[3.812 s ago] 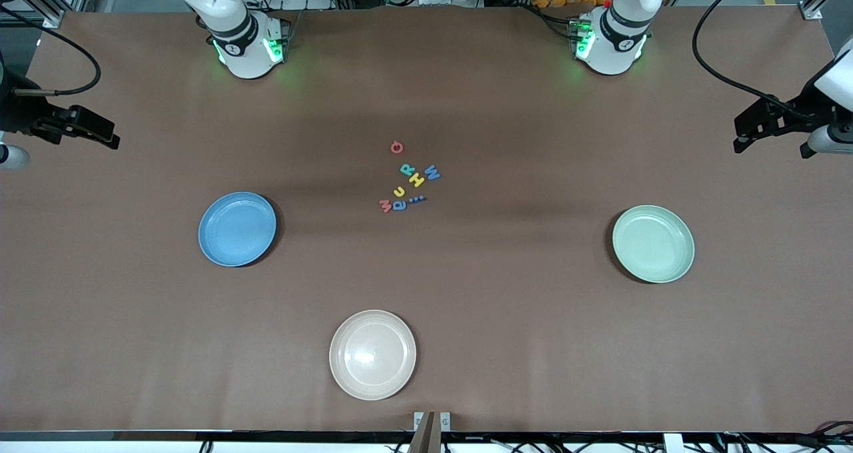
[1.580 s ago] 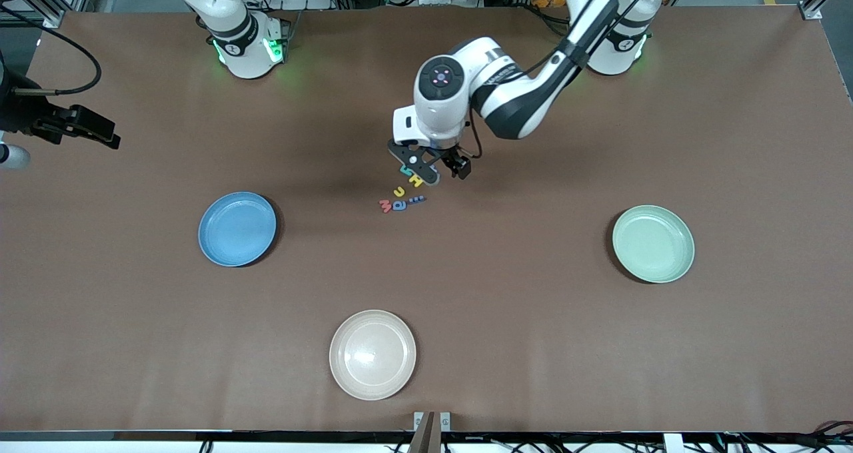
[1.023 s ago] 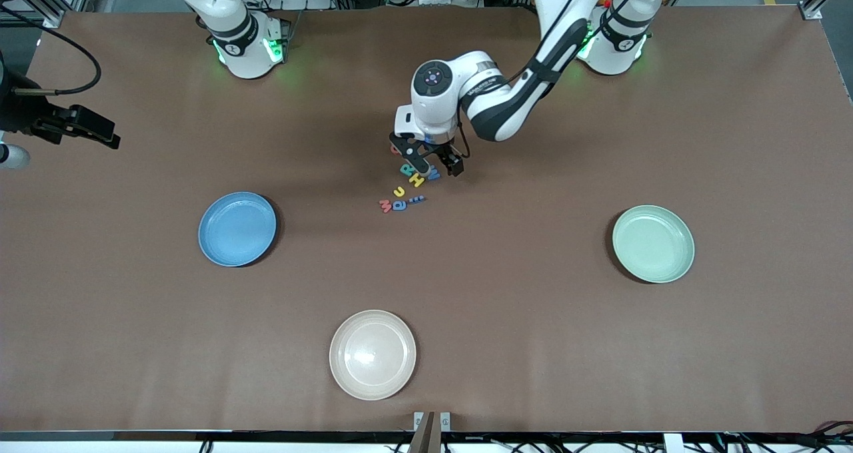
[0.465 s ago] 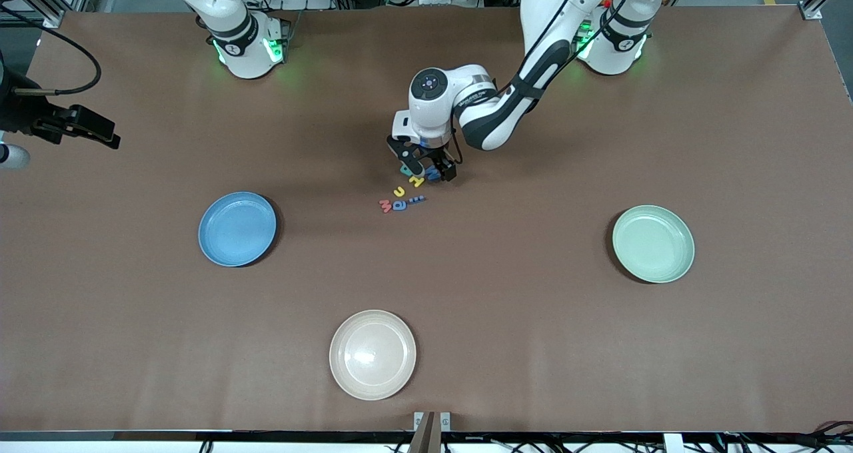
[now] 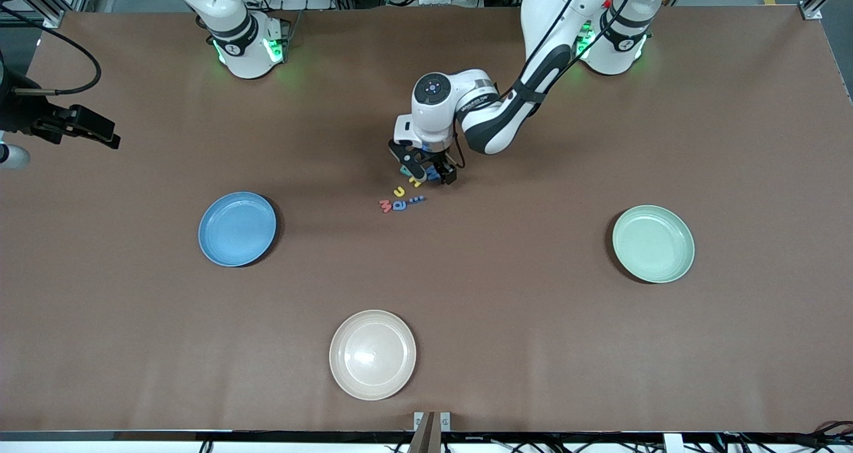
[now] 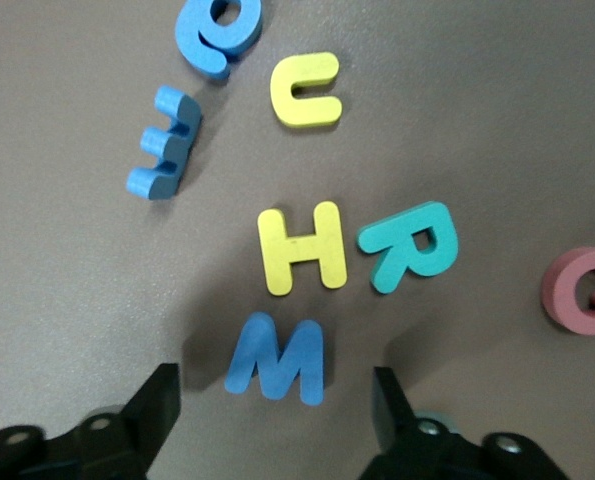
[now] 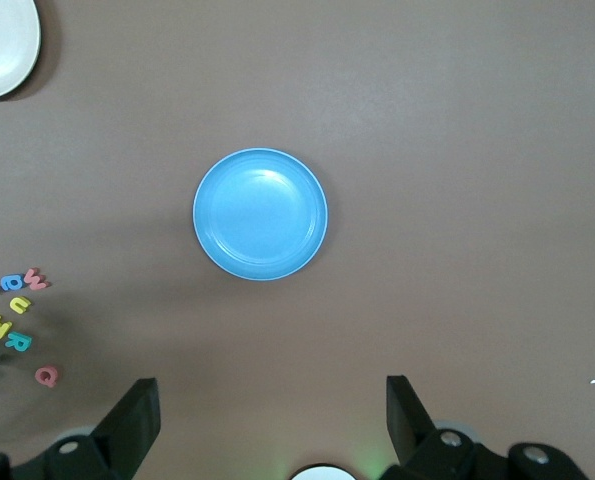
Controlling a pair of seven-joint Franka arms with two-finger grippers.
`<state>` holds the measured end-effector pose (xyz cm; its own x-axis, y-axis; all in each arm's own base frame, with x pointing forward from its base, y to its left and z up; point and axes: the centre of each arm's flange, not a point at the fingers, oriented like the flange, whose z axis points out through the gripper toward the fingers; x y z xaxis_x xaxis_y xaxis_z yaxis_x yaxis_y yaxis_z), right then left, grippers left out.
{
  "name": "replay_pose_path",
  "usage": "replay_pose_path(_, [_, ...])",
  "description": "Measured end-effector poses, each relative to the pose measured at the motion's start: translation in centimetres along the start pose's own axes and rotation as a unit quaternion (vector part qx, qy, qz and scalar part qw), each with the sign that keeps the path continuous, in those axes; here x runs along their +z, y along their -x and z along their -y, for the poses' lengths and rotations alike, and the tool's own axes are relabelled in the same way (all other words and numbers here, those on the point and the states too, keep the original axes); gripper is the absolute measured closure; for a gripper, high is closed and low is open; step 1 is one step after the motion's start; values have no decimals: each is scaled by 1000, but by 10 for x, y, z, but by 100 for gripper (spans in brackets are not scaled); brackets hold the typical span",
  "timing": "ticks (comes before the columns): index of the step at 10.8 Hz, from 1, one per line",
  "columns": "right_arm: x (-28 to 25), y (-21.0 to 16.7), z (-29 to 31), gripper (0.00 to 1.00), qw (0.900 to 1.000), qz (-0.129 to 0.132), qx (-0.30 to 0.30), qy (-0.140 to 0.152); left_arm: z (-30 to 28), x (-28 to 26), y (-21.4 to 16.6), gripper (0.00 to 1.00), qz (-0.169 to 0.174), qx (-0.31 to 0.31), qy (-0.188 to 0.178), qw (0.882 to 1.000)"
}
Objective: Sort upper and lower case letters into plates
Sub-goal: 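Lower the left gripper and grasp the blue M letter, then carry the M to the green plate while the right gripper reaches the blue plate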
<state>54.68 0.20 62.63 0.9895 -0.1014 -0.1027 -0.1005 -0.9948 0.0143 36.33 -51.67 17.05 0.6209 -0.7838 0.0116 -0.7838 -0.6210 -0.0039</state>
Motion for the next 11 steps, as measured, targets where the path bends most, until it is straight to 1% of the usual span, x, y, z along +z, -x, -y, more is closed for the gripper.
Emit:
replay_pose_path(1, [0, 0, 0, 0, 1000, 0, 0, 0, 0, 2, 0, 20, 1, 0, 1, 1000])
replay_pose_path(2, [0, 0, 0, 0, 1000, 0, 0, 0, -1, 2, 0, 33, 0, 0, 1, 1000])
replay_pose_path(4, [0, 0, 0, 0, 1000, 0, 0, 0, 0, 1, -2, 37, -2, 0, 1, 1000])
replay_pose_path(5, [0, 0, 0, 0, 1000, 0, 0, 0, 1, -1, -4, 49, -5, -1, 1, 1000])
replay_pose_path(6, [0, 0, 0, 0, 1000, 0, 0, 0, 3, -1, -4, 50, -5, -4, 0, 1000])
replay_pose_path(7, [0, 0, 0, 0, 1000, 0, 0, 0, 11, -3, -6, 58, -8, -9, -4, 1000])
replay_pose_path(9, [0, 0, 0, 0, 1000, 0, 0, 0, 56, -14, -11, 58, -17, -41, -19, 999])
replay_pose_path(10, [0, 0, 0, 0, 1000, 0, 0, 0, 93, -35, -11, 58, -20, -68, -30, 997])
replay_pose_path(11, [0, 0, 0, 0, 1000, 0, 0, 0, 133, -62, -6, 58, -15, -97, -46, 994])
